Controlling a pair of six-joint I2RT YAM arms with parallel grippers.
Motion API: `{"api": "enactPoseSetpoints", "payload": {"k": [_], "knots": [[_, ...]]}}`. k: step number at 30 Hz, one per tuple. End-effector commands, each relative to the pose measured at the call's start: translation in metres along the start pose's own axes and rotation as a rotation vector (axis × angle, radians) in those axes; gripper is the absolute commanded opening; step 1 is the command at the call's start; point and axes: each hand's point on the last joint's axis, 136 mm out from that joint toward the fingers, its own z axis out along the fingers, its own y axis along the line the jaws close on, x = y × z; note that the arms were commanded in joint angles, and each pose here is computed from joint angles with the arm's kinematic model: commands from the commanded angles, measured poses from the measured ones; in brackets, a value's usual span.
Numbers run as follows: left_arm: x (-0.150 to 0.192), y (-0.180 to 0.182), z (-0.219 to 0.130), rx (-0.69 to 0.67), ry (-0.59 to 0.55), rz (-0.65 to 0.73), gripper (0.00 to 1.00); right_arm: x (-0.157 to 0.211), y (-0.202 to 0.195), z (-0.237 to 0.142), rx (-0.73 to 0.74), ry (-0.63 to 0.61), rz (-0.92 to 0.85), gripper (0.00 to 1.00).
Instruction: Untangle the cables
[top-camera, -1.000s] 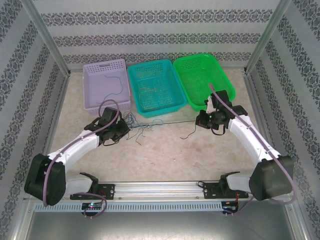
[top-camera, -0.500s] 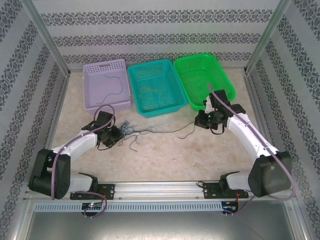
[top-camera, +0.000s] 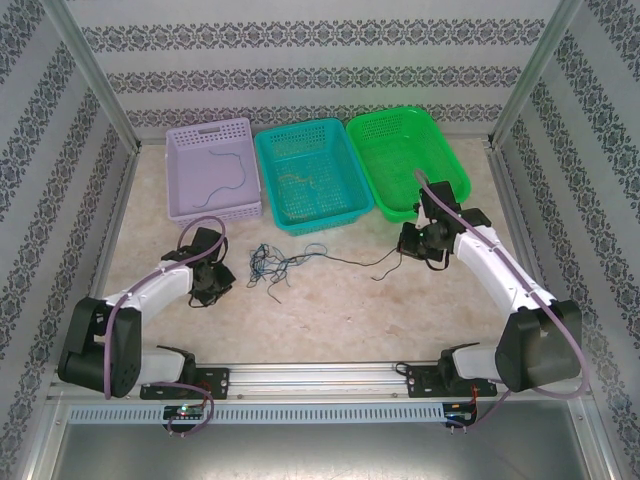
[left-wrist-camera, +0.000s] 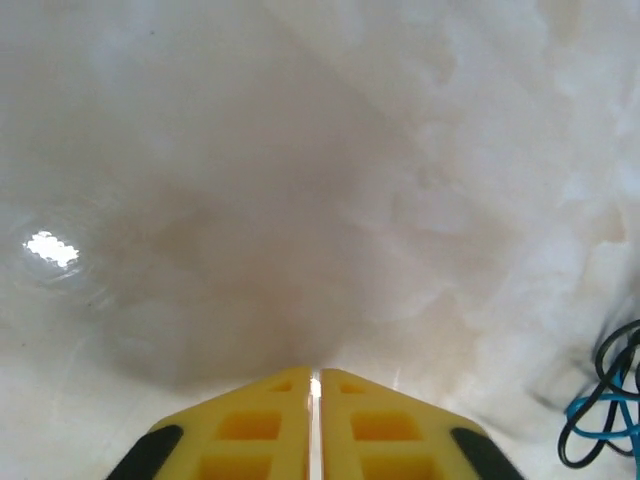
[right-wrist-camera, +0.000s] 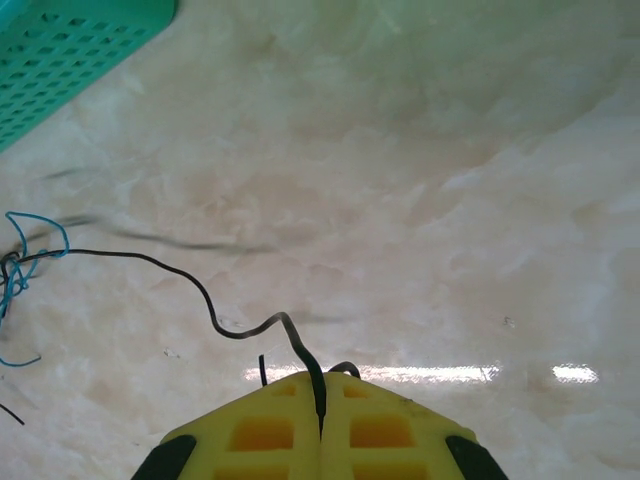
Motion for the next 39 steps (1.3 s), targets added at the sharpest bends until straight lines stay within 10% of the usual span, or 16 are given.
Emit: {"api": "enactPoseSetpoints", "payload": {"k": [1,9,26,30,36,39], "knots": [[-0.016,-0.026,-0.033,0.100,-0.070,-0.001,0.27,0.001,0.002,-0.004,-0.003,0.007,-0.028,0.00],[0.001,-0.063,-0.049,0.182,0.027,-0.186,0.73,0.004,0.010,0.001,-0.012,0.018,-0.045,0.00],[0.010,-0.133,0.014,0.084,-0.061,0.521,0.70,0.001,0.018,0.001,-0.032,0.015,-0.041,0.00],[0.012,-0.125,0.033,0.005,-0.039,0.521,0.58,0.004,0.017,0.001,-0.028,0.024,-0.045,0.00],[-0.005,-0.087,0.036,-0.168,-0.118,0.411,0.00,0.003,0.007,-0.004,0.010,0.006,-0.044,0.00],[-0.015,-0.070,0.023,-0.198,-0.159,0.367,0.00,-0.005,-0.009,-0.012,0.052,-0.027,-0.017,0.00]]}}
